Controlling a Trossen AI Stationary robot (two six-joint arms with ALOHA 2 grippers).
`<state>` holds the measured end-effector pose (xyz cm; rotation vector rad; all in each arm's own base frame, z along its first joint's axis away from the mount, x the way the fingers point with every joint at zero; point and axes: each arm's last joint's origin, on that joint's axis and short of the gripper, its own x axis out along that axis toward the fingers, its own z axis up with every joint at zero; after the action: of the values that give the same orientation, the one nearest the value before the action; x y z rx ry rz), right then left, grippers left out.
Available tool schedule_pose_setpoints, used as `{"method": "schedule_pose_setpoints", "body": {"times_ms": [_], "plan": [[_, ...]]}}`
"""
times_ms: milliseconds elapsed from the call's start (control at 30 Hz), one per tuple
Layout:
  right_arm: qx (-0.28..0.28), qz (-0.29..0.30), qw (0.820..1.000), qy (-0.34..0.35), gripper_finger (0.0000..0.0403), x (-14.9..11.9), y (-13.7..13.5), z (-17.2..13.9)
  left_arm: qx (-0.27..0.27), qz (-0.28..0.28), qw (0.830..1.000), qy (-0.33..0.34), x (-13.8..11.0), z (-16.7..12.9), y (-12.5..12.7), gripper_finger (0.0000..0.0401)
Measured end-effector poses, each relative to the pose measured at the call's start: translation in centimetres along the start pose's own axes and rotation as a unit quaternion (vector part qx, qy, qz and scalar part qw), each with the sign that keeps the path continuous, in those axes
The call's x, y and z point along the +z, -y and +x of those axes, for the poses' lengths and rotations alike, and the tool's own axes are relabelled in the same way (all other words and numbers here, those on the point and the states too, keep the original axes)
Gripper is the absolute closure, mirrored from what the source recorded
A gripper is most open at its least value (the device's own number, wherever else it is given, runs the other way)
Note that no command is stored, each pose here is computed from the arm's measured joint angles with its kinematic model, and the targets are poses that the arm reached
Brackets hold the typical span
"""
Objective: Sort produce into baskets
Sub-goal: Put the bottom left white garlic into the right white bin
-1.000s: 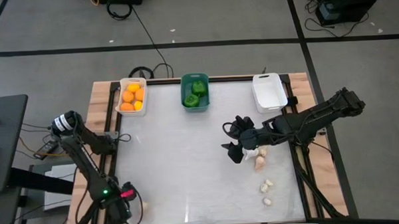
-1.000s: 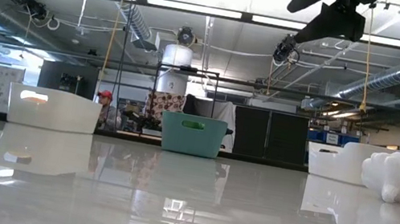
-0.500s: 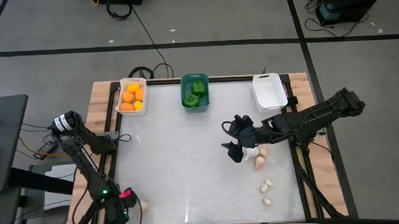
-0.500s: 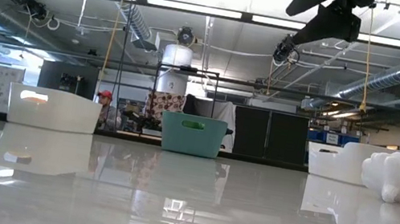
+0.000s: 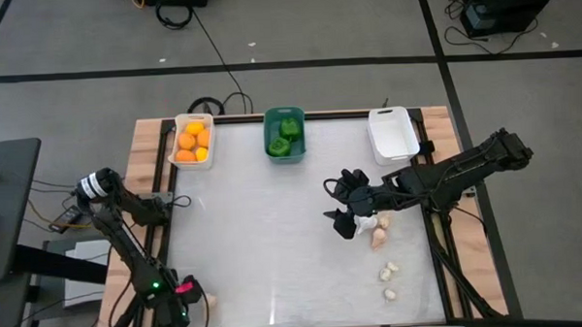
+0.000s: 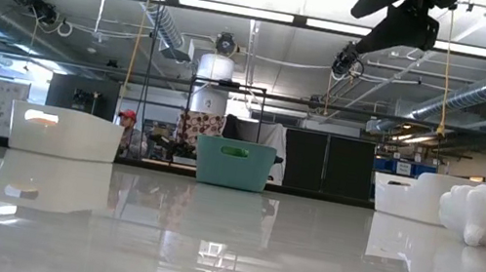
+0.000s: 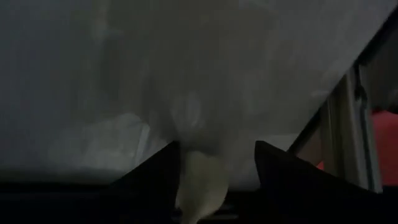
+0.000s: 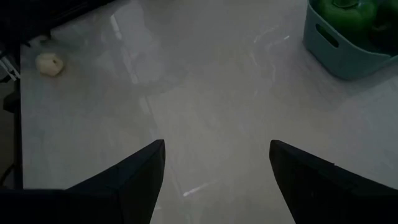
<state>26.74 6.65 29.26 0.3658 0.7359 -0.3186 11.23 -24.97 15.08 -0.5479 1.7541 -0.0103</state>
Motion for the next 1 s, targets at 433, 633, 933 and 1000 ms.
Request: {"method": "schedule_pose_setpoints", "body": {"times_ms": [433, 633, 933, 1000], "plan": [[0.004, 0.009, 1.000, -0.002, 0.0104, 0.0, 0.0, 0.0, 0.015, -0.011, 1.000, -0.003, 0.5, 0.9, 0.0, 0.0274], [0.005, 0.014, 1.000, -0.002, 0.0104, -0.1, -0.1, 0.0, 0.013, -0.015, 0.999, -0.027, 0.6, 0.9, 0.0, 0.0297], [0.005, 0.011, 1.000, 0.000, 0.0104, -0.2, -0.3, -0.1, -0.010, -0.029, 0.999, -0.022, 1.6, 0.3, 0.2, 0.0299], [0.005, 0.011, 1.000, 0.000, 0.0104, -0.2, -0.3, -0.1, -0.026, -0.026, 0.999, -0.001, 2.0, 0.2, 0.5, 0.0299]]}}
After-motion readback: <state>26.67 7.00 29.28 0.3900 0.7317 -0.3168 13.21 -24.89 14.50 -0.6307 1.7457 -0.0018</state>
